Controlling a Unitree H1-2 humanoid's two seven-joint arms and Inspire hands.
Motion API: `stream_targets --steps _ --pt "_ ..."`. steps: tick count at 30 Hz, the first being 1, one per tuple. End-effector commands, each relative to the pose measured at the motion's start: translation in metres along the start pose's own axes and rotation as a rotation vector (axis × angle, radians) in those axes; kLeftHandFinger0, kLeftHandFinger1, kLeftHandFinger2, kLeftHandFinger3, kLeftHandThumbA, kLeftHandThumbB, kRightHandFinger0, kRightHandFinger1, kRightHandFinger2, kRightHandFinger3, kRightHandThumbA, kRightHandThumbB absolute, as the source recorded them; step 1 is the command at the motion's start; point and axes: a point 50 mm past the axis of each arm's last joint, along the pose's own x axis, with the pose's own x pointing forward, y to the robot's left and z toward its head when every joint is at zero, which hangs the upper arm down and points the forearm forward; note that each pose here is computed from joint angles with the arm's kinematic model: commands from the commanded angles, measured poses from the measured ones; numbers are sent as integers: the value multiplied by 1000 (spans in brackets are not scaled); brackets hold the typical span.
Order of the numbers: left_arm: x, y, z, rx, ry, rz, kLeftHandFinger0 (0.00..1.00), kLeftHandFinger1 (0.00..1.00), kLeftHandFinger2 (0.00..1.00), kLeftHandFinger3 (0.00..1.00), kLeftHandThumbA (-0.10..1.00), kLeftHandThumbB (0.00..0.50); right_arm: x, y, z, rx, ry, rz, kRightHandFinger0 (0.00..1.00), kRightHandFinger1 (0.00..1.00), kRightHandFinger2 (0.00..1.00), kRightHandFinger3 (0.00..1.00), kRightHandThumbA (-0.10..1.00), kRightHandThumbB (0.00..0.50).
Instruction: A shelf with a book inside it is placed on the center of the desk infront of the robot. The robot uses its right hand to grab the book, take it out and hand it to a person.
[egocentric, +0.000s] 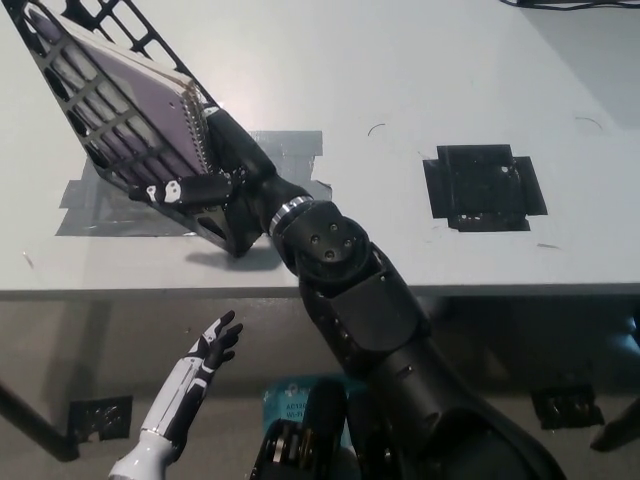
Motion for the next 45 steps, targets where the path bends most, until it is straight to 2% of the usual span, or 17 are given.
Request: stream_targets --steps 1,2,3,5,7,9,11,15,17,20,21,23,27,31,39,44,45 --pt "5 4 11 26 -52 -13 1000 1000 982 1000 1000 265 18 11 40 -16 -71 -29 0 59 171 109 1000 28" --pt "5 4 11 23 -50 -14 1000 1000 981 1000 1000 264 17 11 37 6 -64 -44 7 188 412 321 1000 23" --pt "5 4 11 23 -51 -14 1000 1000 981 1000 1000 264 17 11 36 12 -62 -49 7 188 412 321 1000 23" --pt "5 5 11 19 -52 -14 1000 993 983 1000 1000 273 17 10 33 26 -52 -65 23 277 573 548 1000 1" --pt "5 5 11 27 -56 -16 1000 978 974 1000 1000 267 16 8 27 54 -50 -87 41 308 599 620 1000 0" --pt "7 5 13 33 -59 -20 1000 975 972 1000 1000 271 15 5 26 73 -53 -99 22 261 500 520 1000 0" --pt "7 5 13 39 -61 -19 1000 984 967 1000 1000 264 14 2 23 97 -59 -102 17 241 466 468 1000 16" --pt "7 5 11 38 -63 -19 1000 979 962 1000 1000 248 13 0 17 123 -58 -110 0 128 321 309 1000 116" --pt "7 5 11 44 -66 -20 1000 978 947 1000 1000 250 12 -3 18 155 -69 -124 0 65 224 178 1000 163" --pt "7 5 11 41 -65 -22 1000 974 947 1000 1000 255 12 -4 21 182 -79 -133 0 13 164 109 1000 143" --pt "7 5 11 41 -62 -22 1000 963 946 1000 1000 252 12 -6 24 231 -84 -145 0 0 36 9 1000 88" --pt "7 5 11 40 -58 -19 1000 962 943 1000 1000 259 11 -7 27 280 -89 -156 0 0 1 0 1000 60" --pt "7 5 13 52 -59 -19 1000 1000 922 1000 1000 270 10 -11 38 411 -130 -176 0 0 0 0 1000 56" --pt "8 5 12 35 -59 -24 1000 975 931 1000 1000 265 9 -15 54 530 -173 -195 0 0 0 0 1000 49" --pt "11 5 12 9 -60 -36 1000 972 947 1000 1000 254 2 -25 104 736 -280 -183 0 0 0 0 1000 83" --pt "10 6 10 13 -65 -47 1000 976 962 1000 1000 224 -5 -32 138 818 -339 -177 0 0 0 0 1000 73" --pt "10 6 10 22 -62 -47 1000 989 963 1000 1000 238 -7 -35 146 830 -353 -175 0 0 0 0 1000 74"
